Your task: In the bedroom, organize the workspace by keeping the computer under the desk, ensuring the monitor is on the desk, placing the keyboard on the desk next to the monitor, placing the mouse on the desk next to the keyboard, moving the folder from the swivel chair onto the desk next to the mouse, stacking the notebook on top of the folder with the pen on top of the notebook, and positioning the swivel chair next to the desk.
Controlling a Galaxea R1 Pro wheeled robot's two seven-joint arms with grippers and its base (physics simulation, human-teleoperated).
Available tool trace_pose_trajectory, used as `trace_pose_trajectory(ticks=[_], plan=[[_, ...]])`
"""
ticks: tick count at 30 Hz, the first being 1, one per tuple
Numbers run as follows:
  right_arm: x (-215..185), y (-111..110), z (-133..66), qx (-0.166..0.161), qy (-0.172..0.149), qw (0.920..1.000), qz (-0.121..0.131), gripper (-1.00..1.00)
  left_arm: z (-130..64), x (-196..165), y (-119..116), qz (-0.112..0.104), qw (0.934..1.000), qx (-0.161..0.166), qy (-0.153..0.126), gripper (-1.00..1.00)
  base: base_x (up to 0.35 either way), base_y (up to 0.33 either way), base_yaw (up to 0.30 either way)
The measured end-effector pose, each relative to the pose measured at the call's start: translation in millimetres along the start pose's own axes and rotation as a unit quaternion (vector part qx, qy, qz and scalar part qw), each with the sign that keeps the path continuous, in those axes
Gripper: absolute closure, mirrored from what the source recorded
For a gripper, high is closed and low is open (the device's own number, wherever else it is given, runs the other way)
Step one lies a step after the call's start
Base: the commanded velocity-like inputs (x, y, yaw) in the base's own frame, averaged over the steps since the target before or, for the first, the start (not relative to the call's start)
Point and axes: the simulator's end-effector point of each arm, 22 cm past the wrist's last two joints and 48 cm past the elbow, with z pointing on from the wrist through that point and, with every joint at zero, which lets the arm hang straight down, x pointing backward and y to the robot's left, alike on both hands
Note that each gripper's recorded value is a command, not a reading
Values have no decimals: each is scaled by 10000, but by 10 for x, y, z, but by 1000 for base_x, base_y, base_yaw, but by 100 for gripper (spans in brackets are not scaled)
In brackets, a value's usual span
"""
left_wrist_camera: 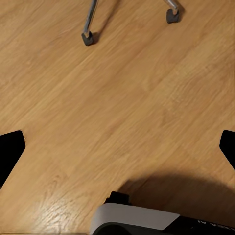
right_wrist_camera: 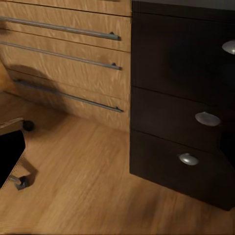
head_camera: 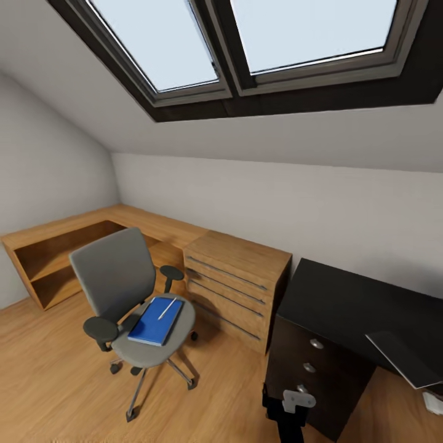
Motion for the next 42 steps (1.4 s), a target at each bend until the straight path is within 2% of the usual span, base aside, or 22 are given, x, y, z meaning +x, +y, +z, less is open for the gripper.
trace_pose_trajectory(ticks=[17, 19, 25, 28, 32, 33, 34, 35, 36, 38, 39, 41, 42], plan=[[4, -13, 3, 1, 9, 10000, -18, -100, -5, 46, 9, 29, 10000, -6, 68, -100, 0, 0, 279], [4, -18, 4, 4, 10, 10000, -19, -100, -26, 165, 51, 66, 9998, -50, 198, -100, 0, 0, 279], [5, -12, 3, 2, 12, 10000, -16, -100, -221, 849, 261, 315, 9948, -220, 942, -100, 0, 0, 279], [6, -5, 1, -1, 13, 10000, -13, -100, -279, 1000, 323, 385, 9927, -254, 1111, -100, 0, 0, 279], [8, -2, 1, -3, 18, 10000, -13, -100, -305, 1074, 407, 426, 9916, -308, 1179, -100, 0, 0, 279], [9, -2, 1, -3, 19, 10000, -12, -100, -296, 1049, 469, 421, 9924, -350, 1103, -100, 0, 0, 279], [9, -2, 1, -2, 20, 10000, -12, -100, -262, 886, 548, 306, 9960, -436, 716, -100, 0, 0, 279], [10, -1, 1, -4, 23, 10000, -14, -100, -251, 707, 659, 75, 9979, -586, 262, -100, 0, 0, 279], [10, -5, 1, 0, 22, 10000, -14, -100, -280, 533, 864, -253, 9957, -862, -237, -100, 0, 0, 279], [10, -8, 2, 1, 22, 10000, -16, -100, -346, 374, 1076, -583, 9887, -1168, -732, -100, 0, 0, 279], [10, -9, 2, 2, 22, 10000, -17, -100, -423, 252, 1242, -848, 9796, -1429, -1130, -100, 0, 0, 279], [10, -11, 2, 2, 22, 10000, -18, -100, -508, 159, 1386, -1044, 9696, -1659, -1468, -100, 0, 0, 279], [10, -11, 2, 1, 21, 10000, -18, -100, -527, 138, 1413, -1075, 9674, -1700, -1540, -100, 0, 0, 279]])
